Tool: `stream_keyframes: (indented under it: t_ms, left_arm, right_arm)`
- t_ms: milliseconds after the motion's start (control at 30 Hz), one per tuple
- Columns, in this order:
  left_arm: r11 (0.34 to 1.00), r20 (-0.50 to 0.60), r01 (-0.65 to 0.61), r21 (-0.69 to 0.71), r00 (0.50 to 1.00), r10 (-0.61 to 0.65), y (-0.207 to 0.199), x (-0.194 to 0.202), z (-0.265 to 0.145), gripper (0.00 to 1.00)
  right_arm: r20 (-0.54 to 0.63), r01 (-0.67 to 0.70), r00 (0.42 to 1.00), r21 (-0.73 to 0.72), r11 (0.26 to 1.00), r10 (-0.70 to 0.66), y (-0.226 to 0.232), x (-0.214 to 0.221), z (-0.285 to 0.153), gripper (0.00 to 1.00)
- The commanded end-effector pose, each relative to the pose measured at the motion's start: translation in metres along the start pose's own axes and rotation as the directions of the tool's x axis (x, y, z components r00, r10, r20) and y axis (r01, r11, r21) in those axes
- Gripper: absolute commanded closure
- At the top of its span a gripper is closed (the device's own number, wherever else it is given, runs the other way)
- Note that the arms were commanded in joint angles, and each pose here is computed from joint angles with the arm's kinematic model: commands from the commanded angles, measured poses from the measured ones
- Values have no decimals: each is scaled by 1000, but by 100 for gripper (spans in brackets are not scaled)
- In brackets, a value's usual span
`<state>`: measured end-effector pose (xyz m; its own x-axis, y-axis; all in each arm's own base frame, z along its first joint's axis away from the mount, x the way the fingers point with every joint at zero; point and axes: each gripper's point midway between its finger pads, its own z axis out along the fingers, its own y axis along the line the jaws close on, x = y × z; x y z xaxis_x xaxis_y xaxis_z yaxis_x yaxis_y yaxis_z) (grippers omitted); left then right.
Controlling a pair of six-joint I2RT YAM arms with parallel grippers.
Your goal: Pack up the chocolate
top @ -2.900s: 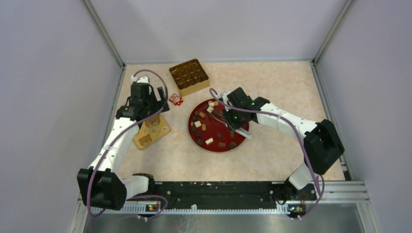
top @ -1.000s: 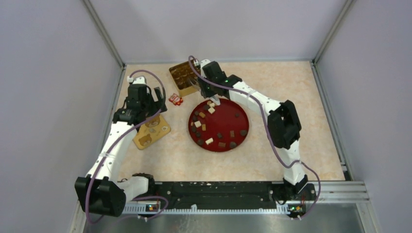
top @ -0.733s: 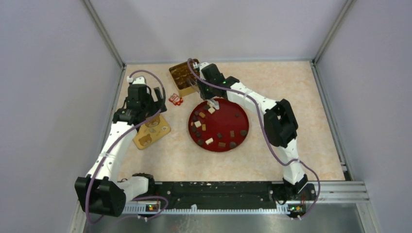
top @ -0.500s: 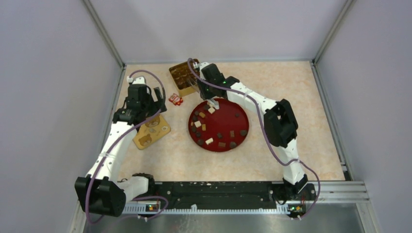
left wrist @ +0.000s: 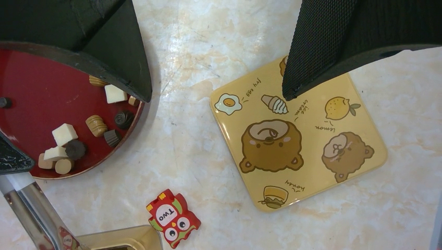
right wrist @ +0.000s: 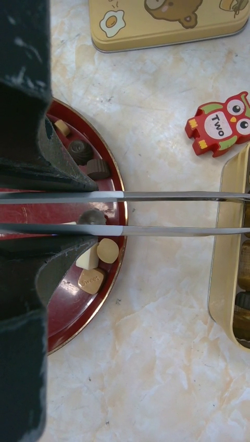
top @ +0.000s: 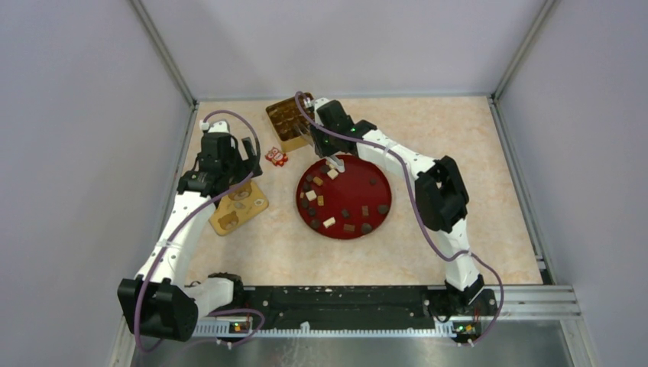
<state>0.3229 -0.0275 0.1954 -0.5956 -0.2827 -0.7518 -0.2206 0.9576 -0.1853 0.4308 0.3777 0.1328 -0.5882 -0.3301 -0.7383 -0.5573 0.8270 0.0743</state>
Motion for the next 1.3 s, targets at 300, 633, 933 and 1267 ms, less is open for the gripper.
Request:
stream_keyframes:
  t_ms: [300, 633, 933, 1267]
  left_arm:
    - [1000, 31, -2, 6, 1000, 2, 0, -6, -6, 1]
    - [1000, 34, 1, 12, 999, -2, -1, -7, -6, 1]
    - [1000, 36, 2, 18, 999, -3, -3, -9, -7, 1]
    - [1000, 36, 1, 29, 999, -2, -6, -11, -7, 1]
  right_arm:
    - [157, -13, 987, -55, 998, 21, 10, -55, -43, 73]
    - [173, -16, 985, -59, 998, 26, 11, -60, -50, 70]
    - [161, -20, 987, -59, 998, 29, 11, -57, -43, 67]
    - [174, -28, 984, -35, 999, 34, 8, -62, -40, 66]
